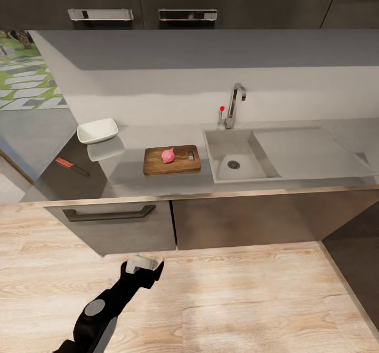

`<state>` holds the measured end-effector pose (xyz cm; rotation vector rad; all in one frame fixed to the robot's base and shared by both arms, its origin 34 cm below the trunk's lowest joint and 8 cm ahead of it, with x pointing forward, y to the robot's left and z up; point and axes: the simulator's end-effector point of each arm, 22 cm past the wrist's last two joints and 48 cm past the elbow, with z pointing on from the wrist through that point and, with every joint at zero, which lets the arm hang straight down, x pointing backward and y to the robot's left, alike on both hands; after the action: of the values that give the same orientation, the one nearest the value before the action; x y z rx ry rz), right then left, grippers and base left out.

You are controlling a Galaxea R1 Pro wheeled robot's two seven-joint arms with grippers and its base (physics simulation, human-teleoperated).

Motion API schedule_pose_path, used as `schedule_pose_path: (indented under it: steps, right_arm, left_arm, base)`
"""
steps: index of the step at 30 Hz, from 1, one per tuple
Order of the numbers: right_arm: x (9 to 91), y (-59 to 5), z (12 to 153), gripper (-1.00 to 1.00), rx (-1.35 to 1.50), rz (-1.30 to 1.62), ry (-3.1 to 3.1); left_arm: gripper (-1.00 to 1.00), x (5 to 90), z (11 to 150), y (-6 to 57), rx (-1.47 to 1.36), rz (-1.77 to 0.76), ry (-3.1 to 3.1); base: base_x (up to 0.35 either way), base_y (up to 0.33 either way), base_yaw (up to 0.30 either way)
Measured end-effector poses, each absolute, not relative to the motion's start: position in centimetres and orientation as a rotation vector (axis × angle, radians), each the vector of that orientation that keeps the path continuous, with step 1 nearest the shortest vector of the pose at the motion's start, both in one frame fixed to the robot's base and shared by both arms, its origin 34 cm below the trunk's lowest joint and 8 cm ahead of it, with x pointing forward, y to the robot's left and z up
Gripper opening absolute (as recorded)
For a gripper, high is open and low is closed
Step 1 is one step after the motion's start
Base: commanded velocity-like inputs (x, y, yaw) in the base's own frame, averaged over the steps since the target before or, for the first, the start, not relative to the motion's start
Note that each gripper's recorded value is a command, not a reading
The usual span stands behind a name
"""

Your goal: In the kitchen, take the Vidalia onion out of the sink, dice it on the chopping board with the paring knife, put the diced onion into the bowl on the countertop, then place both the paring knife and the chopping board into the sink.

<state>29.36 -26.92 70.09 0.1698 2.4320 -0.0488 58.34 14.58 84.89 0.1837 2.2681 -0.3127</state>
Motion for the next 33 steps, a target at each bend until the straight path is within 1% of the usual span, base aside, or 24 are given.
schedule_pose_path:
  steps: [7,13,21,27,33]
  right_arm:
    - [29.4,-26.9,70.1,1.0,0.17,-0.049,2.432]
    - [29.4,-26.9,70.1,1.0,0.17,-0.049,2.431]
    - [29.4,-27.0,70.2,1.0,0.171,-0.051,2.428]
    - [29.6,-27.1,70.3,1.0,0.179,-0.052,2.42]
    - [29.9,-26.9,70.5,1.0,0.186,-0.049,2.409]
  left_arm:
    - [1.0,54.7,84.3,15.1,0.16,-0.318,2.22]
    - [1.0,46.2,82.6,18.0,0.181,-0.29,2.224]
    - [1.0,40.1,79.2,20.5,0.206,-0.251,2.342]
    - [1.0,37.1,75.7,25.4,0.152,-0.138,2.427]
    - [1.0,34.1,73.4,26.3,0.102,-0.108,2.473]
  base:
    - [0.0,0.0,0.0]
    - [0.0,0.0,0.0]
    - [0.0,0.0,0.0]
    - [0.0,0.0,0.0]
    - [0.0,0.0,0.0]
